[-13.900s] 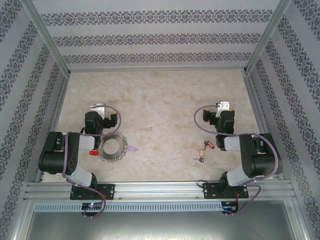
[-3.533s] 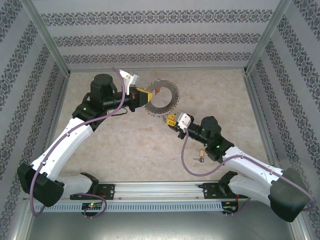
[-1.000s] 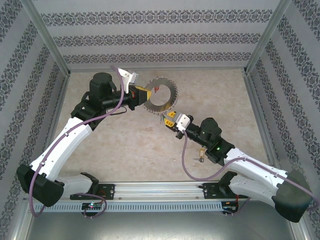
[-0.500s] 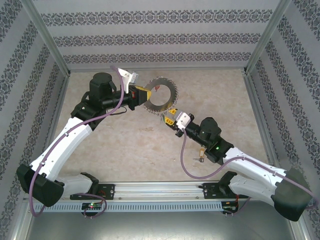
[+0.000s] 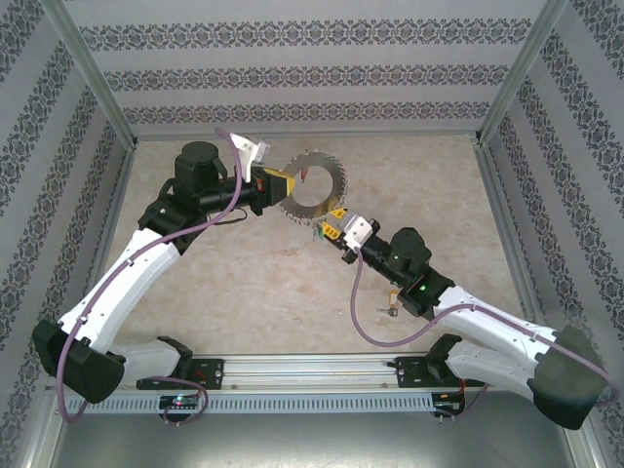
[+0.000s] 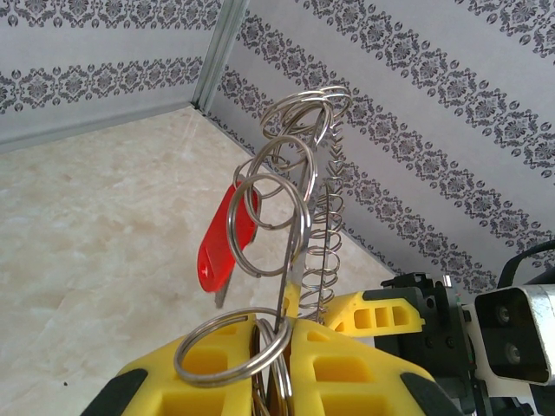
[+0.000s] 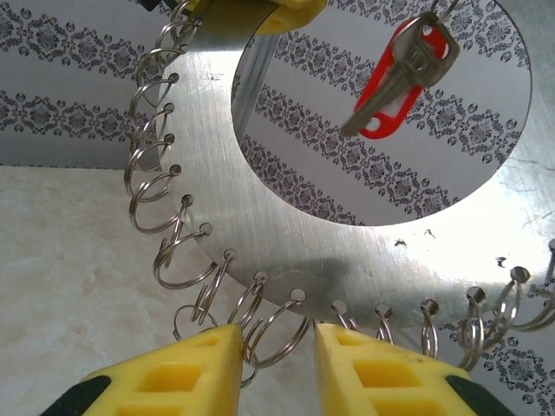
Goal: Put the keys on the keyring
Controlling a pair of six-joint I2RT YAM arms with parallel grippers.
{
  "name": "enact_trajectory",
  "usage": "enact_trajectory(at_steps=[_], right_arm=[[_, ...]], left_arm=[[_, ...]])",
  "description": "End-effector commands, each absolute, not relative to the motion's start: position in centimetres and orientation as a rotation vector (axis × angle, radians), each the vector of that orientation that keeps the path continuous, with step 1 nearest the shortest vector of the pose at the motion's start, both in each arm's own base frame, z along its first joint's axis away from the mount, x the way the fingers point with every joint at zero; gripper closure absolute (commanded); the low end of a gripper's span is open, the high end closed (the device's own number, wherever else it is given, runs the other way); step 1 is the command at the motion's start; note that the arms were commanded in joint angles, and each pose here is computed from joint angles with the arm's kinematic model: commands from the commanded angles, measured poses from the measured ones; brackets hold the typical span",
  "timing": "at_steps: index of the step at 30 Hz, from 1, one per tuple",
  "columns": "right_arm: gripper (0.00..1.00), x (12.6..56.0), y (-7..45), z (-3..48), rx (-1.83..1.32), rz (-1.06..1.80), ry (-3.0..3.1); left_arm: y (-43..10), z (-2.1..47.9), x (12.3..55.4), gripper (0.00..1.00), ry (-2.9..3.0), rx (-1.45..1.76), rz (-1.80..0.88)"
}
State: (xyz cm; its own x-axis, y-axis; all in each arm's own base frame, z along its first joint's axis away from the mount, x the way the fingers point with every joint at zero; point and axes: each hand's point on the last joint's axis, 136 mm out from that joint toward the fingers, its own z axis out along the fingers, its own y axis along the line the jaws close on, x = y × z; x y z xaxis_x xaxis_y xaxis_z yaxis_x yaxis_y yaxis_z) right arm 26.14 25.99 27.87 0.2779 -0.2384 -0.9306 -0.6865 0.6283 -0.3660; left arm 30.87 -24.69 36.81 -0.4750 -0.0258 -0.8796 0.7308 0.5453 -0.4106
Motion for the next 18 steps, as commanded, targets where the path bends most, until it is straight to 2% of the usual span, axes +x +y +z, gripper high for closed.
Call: enact_trajectory(at_steps=[1,18], right_arm=[[0.73,26.51,26.16,29.46,-0.867,0.345,1.259],[0.78,27.40,26.07,30.06,-0.816,0.336,1.268]], left_arm=[[-24.43,38.86,30.95,1.00,1.809,0.570,-1.033],[-24.37,39.11,30.81,1.00,1.802,0.560,-1.040]])
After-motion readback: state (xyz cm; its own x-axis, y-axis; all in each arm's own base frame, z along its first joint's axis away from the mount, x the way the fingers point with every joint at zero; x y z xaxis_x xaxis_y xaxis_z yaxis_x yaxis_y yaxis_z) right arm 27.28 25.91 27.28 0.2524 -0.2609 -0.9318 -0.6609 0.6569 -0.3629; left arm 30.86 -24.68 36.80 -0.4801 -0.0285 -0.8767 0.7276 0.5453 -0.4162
